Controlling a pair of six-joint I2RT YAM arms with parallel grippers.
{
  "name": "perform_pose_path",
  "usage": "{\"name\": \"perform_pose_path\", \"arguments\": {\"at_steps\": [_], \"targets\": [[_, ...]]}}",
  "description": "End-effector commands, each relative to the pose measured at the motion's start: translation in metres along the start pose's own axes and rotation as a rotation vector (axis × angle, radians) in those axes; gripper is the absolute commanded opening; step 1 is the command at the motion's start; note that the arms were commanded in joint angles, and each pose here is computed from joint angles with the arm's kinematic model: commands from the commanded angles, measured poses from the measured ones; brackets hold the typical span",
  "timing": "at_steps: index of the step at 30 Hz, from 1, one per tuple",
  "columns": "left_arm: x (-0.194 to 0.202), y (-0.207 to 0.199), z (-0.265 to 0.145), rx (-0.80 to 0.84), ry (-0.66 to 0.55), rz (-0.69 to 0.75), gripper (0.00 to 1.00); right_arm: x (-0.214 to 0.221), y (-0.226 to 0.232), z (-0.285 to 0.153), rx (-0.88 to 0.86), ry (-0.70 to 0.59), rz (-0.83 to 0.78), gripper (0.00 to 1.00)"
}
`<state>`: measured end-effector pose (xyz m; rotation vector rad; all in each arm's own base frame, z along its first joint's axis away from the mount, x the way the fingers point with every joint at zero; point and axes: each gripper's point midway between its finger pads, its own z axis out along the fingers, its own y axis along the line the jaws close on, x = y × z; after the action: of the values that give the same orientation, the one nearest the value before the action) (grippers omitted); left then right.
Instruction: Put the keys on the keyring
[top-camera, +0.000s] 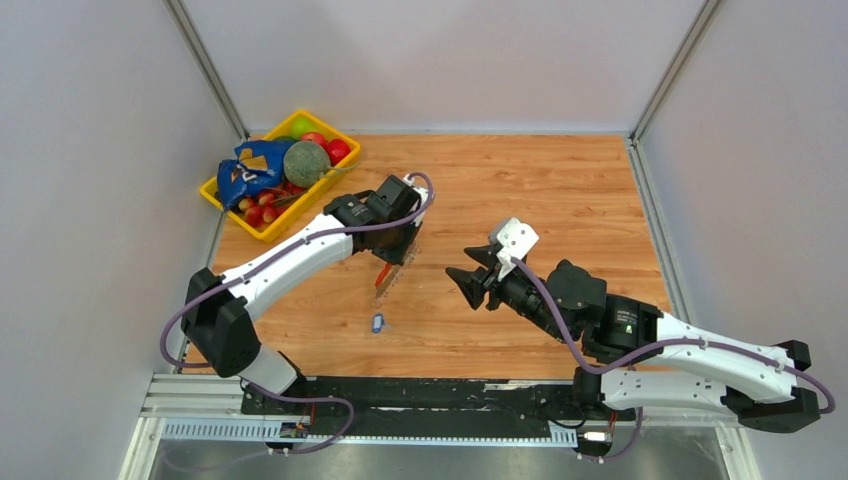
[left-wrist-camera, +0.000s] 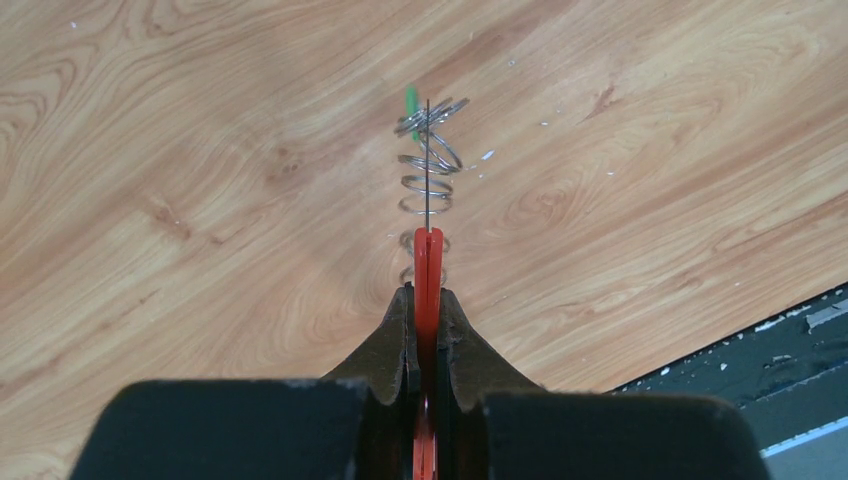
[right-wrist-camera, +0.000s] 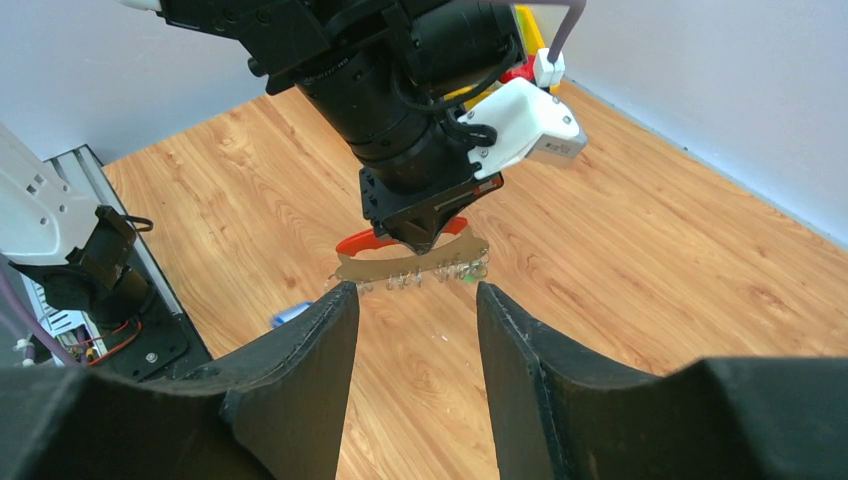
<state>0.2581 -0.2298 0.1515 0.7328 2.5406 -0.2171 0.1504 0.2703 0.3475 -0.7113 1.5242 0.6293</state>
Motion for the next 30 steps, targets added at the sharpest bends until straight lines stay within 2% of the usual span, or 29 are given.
{"name": "perform_pose_path", "arguments": {"at_steps": [1, 9, 18, 23, 30], "targets": [[-0.025, -0.002, -0.025, 0.014, -0.094, 0.012, 0.0, -0.002, -0.003, -0.004, 0.014, -0.013, 0.058, 0.52], [-0.042, -0.026, -0.012, 0.129, -0.128, -0.024, 0.0, 0.008, -0.004, -0.007, 0.02, -0.003, 0.099, 0.52], [-0.09, -0.099, -0.015, 0.501, -0.24, -0.067, 0.0, 0.015, -0.003, -0.016, 0.0, -0.011, 0.158, 0.51], [-0.108, -0.138, -0.013, 0.724, -0.236, -0.106, 0.0, 0.014, -0.008, -0.022, 0.014, -0.029, 0.191, 0.52], [-0.107, -0.139, 0.039, 0.695, -0.151, -0.192, 0.0, 0.019, -0.001, -0.02, -0.012, -0.013, 0.21, 0.52]]}}
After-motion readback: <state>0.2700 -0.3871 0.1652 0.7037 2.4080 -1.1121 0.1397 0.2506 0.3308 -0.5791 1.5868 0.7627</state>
